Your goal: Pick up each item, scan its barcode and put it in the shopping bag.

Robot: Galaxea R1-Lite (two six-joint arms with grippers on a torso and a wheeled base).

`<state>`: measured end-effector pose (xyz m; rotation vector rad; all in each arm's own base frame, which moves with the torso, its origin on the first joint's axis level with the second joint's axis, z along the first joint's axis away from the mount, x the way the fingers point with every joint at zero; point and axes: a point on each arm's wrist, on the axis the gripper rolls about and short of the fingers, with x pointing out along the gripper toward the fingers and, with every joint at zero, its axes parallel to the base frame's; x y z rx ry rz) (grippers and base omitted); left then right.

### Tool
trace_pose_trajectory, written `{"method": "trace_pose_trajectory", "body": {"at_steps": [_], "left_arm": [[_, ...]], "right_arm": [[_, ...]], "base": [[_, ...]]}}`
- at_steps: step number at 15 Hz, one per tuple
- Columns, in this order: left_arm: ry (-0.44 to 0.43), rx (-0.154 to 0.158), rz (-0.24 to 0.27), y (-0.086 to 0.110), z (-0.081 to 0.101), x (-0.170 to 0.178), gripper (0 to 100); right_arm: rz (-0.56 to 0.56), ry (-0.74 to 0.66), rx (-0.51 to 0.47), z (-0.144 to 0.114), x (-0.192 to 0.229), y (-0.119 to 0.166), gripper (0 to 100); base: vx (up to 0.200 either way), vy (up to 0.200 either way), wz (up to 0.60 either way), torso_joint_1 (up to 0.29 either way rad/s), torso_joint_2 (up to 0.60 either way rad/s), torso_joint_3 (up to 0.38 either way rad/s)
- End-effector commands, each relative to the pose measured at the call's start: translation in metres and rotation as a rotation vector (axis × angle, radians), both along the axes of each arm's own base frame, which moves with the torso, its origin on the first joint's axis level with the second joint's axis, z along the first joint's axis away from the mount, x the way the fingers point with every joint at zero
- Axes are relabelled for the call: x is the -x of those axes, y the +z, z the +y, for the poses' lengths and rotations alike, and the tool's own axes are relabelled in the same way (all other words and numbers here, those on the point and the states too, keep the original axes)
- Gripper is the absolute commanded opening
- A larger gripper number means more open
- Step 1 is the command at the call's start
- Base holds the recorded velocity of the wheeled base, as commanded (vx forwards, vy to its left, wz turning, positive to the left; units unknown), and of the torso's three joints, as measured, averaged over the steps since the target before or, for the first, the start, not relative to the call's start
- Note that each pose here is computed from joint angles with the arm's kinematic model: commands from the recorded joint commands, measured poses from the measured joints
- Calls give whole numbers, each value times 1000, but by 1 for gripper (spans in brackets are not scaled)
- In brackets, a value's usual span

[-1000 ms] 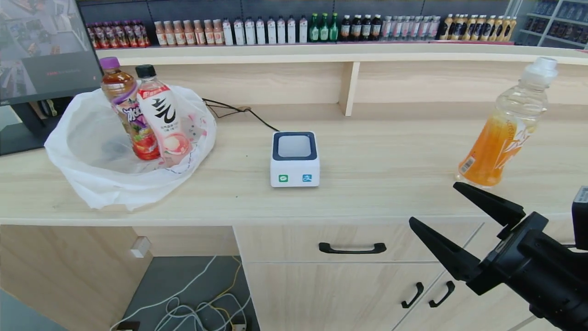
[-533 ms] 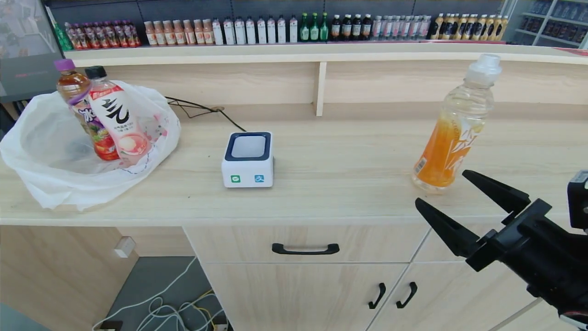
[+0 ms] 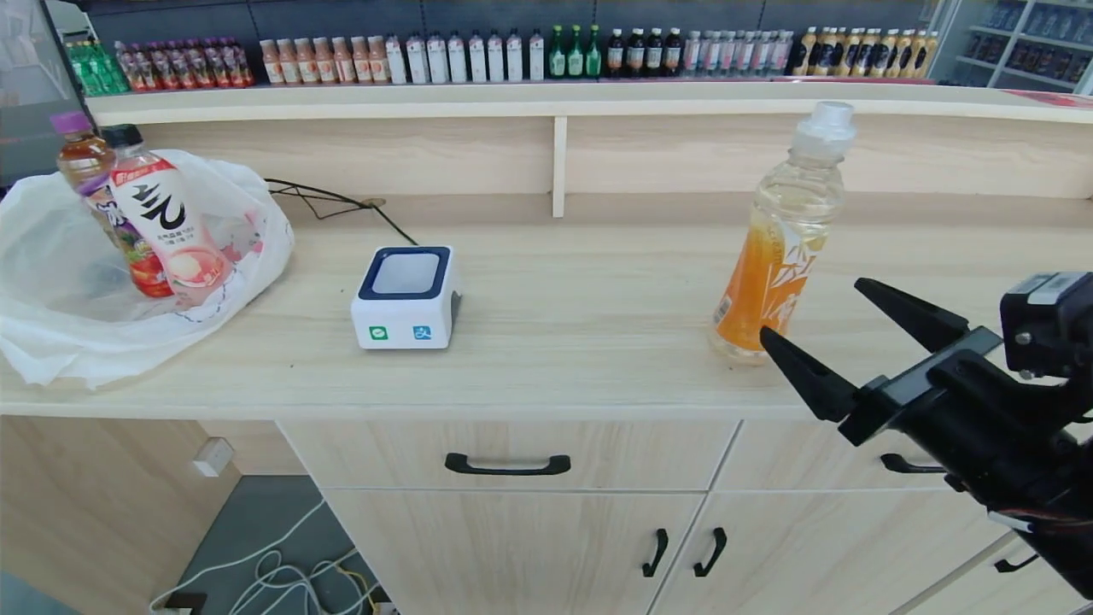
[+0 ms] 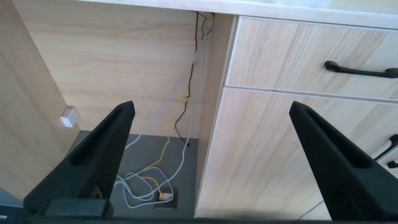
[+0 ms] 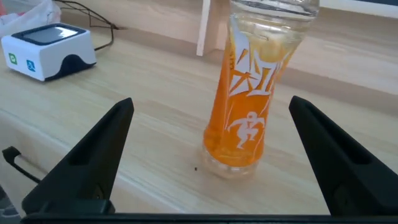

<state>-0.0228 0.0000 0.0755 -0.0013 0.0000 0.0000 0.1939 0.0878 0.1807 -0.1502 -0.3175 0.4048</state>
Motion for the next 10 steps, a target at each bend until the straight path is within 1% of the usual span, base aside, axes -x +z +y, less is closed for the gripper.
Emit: {"method": "trace_pose_trajectory", "body": {"at_steps": [1, 3, 4, 5, 7, 10], "left_arm": [[0, 0, -2, 0, 0, 0, 100], [0, 0, -2, 0, 0, 0, 100], [2, 0, -2, 0, 0, 0, 100], [0, 0, 0, 0, 0, 0, 100], [2, 0, -2, 0, 0, 0, 100], [0, 2, -2, 0, 0, 0, 100]], "right_arm": [[-9, -13, -2, 1, -8, 2, 100], [-19, -12, -9, 3, -12, 4, 100], [-11, -34, -13, 5, -17, 3, 100], [0, -58, -25, 7, -22, 2, 100], [4, -93, -88, 17, -35, 5, 100], [-9, -111, -108, 25, -51, 7, 100]], "base": [[0, 0, 0, 0, 0, 0], [0, 0, 0, 0, 0, 0], [0, 0, 0, 0, 0, 0], [0, 0, 0, 0, 0, 0], [0, 0, 0, 0, 0, 0], [0, 0, 0, 0, 0, 0]]}}
